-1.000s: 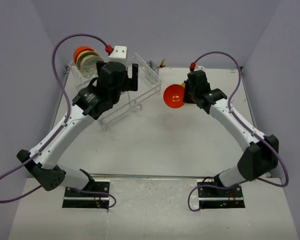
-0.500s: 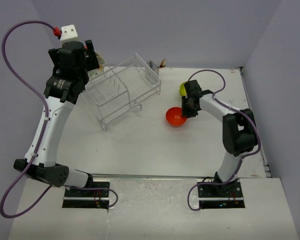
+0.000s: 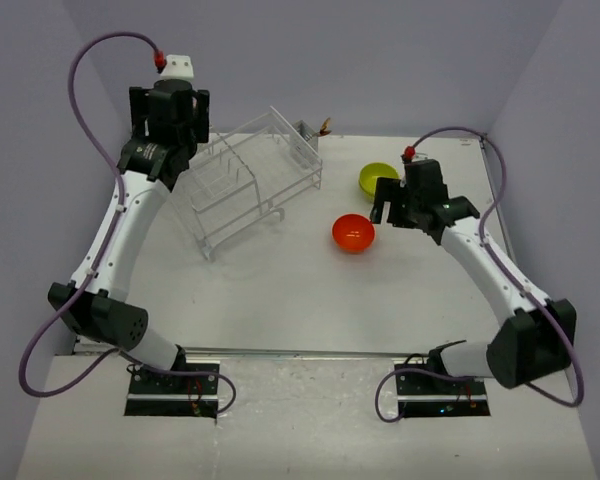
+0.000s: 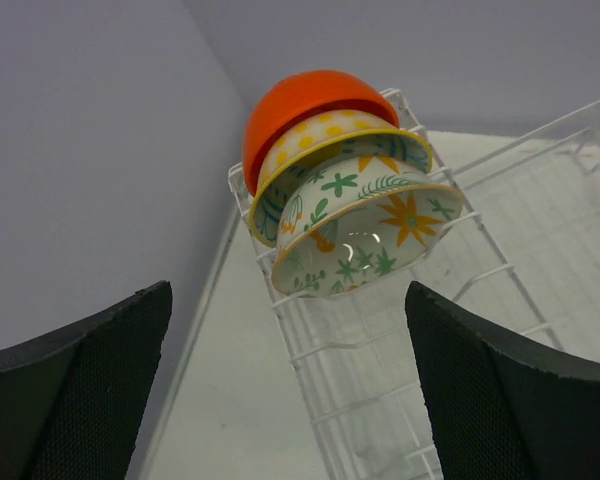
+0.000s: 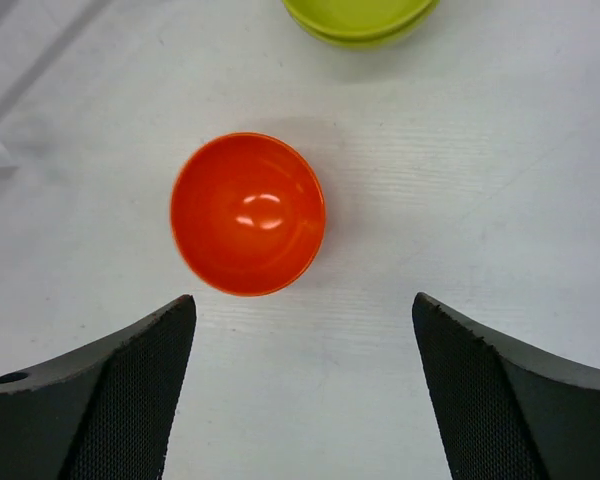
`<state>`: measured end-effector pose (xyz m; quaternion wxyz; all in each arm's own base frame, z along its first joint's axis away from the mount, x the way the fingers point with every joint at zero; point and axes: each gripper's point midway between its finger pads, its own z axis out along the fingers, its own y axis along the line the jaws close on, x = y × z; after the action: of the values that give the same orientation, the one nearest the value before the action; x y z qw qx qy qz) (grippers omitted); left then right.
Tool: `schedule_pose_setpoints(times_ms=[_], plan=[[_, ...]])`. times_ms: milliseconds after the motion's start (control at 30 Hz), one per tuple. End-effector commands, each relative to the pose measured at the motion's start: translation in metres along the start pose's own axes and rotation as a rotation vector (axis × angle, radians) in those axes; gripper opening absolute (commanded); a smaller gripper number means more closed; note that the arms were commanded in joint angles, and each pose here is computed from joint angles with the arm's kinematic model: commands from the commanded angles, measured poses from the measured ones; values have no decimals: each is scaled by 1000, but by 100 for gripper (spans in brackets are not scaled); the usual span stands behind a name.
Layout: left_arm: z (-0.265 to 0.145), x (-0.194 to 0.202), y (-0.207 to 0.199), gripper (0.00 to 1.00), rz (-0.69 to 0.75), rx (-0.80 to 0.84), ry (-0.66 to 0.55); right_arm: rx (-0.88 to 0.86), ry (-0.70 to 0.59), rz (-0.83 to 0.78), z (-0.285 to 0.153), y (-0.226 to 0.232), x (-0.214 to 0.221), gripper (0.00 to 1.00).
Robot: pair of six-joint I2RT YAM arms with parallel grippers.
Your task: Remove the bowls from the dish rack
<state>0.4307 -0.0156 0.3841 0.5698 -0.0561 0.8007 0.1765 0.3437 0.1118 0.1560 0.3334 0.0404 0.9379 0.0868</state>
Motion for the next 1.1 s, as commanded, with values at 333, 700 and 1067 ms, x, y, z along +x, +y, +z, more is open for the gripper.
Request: schedule_pose_setpoints(times_ms=[333,700,1067], plan=[[61,23,-15,63,313,-70,33,-62,-230,-3,-84,-8,-7,94],[81,38,-22,34,358,-111,59,-79,-249,-12,-89,-5,-10,94],[60,7,-4,0,332,-168,-63,-100,-268,-18,-96,-3,-12,94]])
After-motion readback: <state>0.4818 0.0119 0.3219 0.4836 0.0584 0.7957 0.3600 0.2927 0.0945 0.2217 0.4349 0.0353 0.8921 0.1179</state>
